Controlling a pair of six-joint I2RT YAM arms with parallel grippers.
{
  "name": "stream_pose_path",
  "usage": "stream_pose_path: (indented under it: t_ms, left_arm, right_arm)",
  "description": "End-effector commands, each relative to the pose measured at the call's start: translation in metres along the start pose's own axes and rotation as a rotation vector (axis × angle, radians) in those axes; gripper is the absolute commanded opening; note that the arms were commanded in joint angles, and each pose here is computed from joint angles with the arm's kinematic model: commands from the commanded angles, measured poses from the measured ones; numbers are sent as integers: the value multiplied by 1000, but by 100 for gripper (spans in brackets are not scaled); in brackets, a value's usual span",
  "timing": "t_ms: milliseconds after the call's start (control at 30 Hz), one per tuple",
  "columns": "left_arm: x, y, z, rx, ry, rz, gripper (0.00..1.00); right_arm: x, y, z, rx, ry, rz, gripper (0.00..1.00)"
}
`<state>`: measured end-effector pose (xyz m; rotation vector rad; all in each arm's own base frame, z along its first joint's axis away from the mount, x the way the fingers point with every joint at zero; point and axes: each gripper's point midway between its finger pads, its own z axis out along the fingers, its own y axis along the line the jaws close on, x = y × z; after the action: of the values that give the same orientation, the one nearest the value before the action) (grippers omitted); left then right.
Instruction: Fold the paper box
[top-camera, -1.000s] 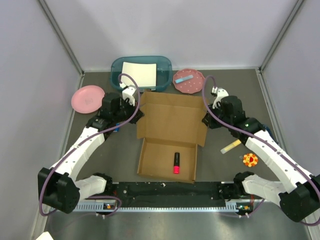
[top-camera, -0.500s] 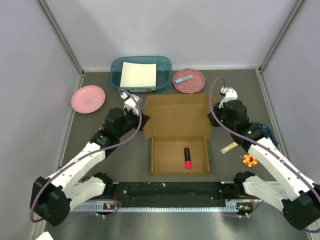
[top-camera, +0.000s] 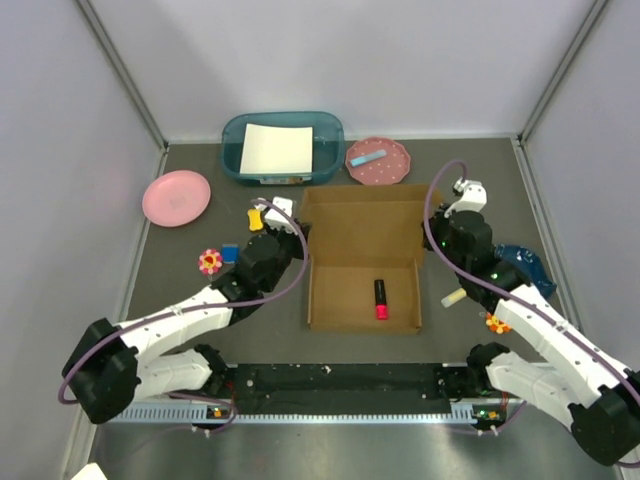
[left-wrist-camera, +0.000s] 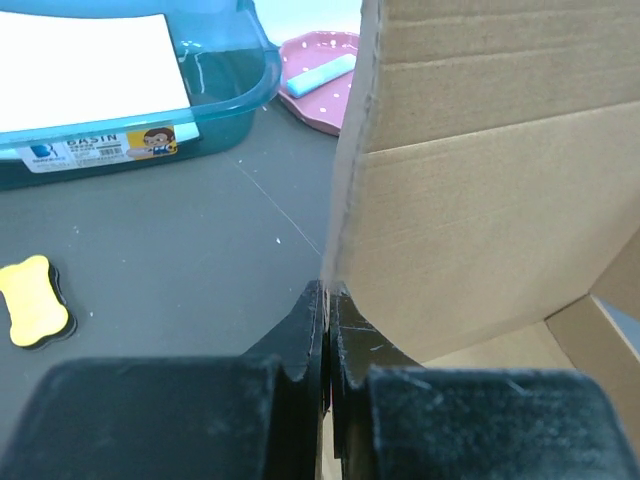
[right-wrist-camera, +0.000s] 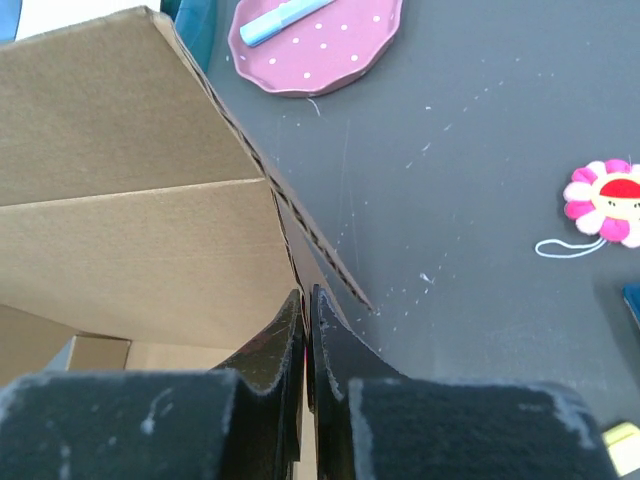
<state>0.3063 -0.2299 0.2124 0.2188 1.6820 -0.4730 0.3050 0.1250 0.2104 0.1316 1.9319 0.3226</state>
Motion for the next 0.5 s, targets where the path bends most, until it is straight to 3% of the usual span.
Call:
stream_pose_path:
  t_ms: [0, 467]
  left_arm:
    - [-25, 2, 6, -124, -139, -117, 0]
    - [0, -3, -9, -264, -167, -303, 0]
  right_arm:
    - [-12, 4, -9, 0, -87, 93, 0]
    - [36, -14, -14, 60, -39, 218, 0]
